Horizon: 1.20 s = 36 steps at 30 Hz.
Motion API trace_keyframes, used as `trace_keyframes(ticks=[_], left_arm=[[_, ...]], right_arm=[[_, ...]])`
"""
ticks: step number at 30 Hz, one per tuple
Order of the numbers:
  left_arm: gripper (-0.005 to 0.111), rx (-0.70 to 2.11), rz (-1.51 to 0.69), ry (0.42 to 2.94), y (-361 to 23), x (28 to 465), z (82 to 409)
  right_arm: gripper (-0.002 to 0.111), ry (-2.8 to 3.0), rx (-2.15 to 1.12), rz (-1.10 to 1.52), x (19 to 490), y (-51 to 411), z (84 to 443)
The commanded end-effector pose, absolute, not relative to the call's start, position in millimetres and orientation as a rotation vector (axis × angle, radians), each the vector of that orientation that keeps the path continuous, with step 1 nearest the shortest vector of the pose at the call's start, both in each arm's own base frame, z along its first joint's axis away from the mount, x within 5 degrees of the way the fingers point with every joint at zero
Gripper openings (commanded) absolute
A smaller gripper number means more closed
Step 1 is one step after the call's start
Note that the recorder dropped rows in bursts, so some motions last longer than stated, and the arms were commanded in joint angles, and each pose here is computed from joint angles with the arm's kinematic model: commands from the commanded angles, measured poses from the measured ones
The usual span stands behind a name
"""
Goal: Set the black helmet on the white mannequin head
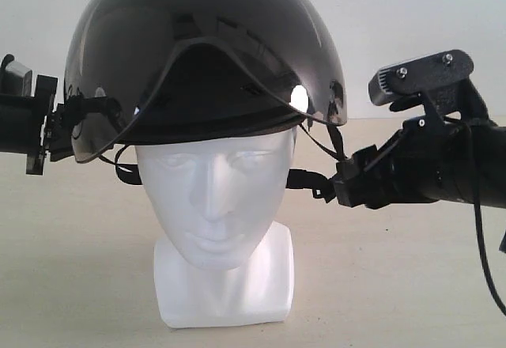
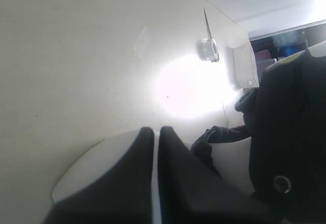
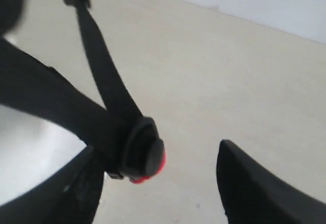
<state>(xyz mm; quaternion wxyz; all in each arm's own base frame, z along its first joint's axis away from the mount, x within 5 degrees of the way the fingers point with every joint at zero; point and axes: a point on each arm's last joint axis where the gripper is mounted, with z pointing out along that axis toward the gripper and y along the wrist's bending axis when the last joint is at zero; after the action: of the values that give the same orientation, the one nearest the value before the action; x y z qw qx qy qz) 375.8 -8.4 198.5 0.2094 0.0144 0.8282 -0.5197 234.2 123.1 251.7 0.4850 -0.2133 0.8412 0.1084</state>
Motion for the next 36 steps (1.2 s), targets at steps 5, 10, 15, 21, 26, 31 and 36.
trace_keyframes(ticks=[5,10,15,21,26,31,36], left_arm=[[0.004,0.085,-1.404,2.239,-3,372,222],[0.004,0.034,-1.354,2.256,17,363,228],[0.004,-0.111,-1.250,2.209,42,339,237],[0.004,-0.072,-1.133,2.019,31,291,297],[0.004,0.051,-1.064,1.918,14,262,339],[0.004,0.103,-1.080,1.903,3,257,346],[0.004,0.123,-1.103,1.902,2,255,346]], right_arm=[[0.061,1.956,-0.484,0.351,212,115,274],[0.060,1.927,-0.395,0.364,193,102,282],[0.032,1.907,-0.234,0.180,178,72,285],[0.000,1.844,-0.062,0.198,163,56,298],[0.000,1.729,-0.334,0.016,179,66,334],[0.000,1.652,-0.421,-0.255,182,56,361],[0.000,1.641,-0.241,-0.505,180,32,383]])
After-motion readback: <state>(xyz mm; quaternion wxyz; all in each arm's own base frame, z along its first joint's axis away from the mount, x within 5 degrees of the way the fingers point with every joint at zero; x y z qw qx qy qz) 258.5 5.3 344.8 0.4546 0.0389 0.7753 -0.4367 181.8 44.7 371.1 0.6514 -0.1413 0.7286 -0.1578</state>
